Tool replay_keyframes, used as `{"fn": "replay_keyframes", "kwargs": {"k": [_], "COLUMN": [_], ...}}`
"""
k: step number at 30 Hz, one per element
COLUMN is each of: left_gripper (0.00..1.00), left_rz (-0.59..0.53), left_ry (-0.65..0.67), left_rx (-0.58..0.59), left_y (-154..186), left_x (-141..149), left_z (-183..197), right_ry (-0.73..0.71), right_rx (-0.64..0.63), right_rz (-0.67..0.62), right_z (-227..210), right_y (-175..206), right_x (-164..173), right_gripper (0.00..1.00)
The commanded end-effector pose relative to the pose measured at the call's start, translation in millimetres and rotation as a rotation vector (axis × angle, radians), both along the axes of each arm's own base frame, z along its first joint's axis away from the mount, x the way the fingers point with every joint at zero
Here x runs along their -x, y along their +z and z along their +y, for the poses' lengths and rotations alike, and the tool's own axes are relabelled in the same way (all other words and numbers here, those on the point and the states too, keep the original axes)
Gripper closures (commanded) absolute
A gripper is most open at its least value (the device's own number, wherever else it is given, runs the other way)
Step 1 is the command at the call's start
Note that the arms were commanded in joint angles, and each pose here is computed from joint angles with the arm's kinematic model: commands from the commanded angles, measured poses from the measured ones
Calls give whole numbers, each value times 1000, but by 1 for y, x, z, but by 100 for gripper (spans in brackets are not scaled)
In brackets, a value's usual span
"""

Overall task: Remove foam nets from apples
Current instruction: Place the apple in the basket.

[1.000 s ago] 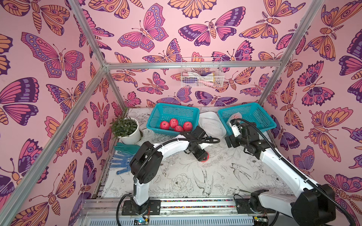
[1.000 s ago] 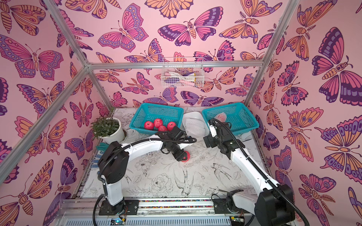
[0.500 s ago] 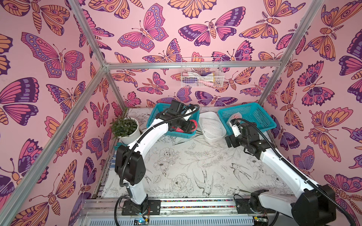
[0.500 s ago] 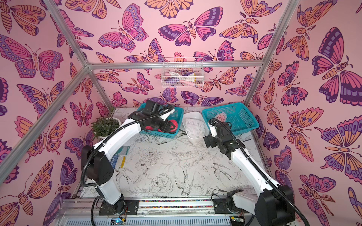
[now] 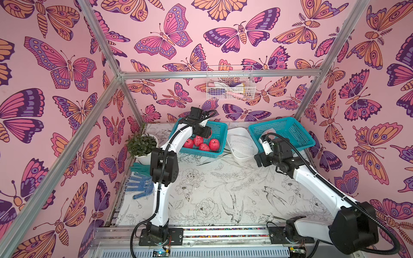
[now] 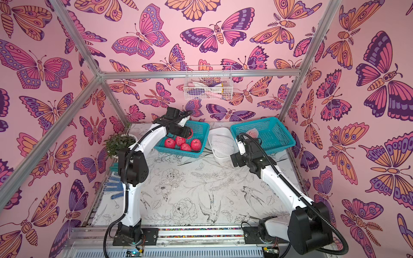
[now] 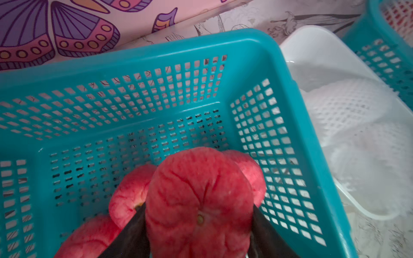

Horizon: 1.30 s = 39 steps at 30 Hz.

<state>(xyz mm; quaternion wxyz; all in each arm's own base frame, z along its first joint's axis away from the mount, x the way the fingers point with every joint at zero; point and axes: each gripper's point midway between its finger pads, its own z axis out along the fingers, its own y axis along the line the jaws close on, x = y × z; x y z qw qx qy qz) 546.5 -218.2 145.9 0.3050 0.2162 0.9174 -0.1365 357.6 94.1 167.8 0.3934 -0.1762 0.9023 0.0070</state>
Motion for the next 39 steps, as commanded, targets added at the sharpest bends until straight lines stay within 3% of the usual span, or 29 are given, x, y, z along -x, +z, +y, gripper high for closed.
{"fn": "replay_keyframes", "kwargs": {"k": [1, 10, 22, 25, 29, 33, 35, 39], "left_gripper": [55, 55, 48, 36, 14, 8, 7, 5], "left_rz": [-20, 34, 101, 96, 58, 17, 0, -21], "left_ry": [38, 67, 54, 58, 70, 81, 88, 93], "left_rx": [-27, -97, -155, -156, -169, -168, -171, -168], "left_y": [-5, -55, -96, -93, -73, -50, -39, -22], "left_x": [-20, -34, -25, -25, -27, -29, -29, -25], "left_z": [6, 7, -1, -1, 3, 6, 8, 10], "right_ry": [-20, -172, -235, -312, -377, -474, -481, -564], "right_rx": [-22, 95, 148, 140, 139, 69, -35, -134], "right_rz": [-46, -177, -85, -6, 97, 127, 139, 92], "right_z": [1, -31, -41, -58, -74, -90, -89, -99], "right_y": [18, 44, 22, 16, -3, -5, -2, 3], "right_x": [-13, -34, -60, -72, -88, -106, -116, -133], "right_gripper": [0, 0, 1, 1, 1, 1, 1, 1]}}
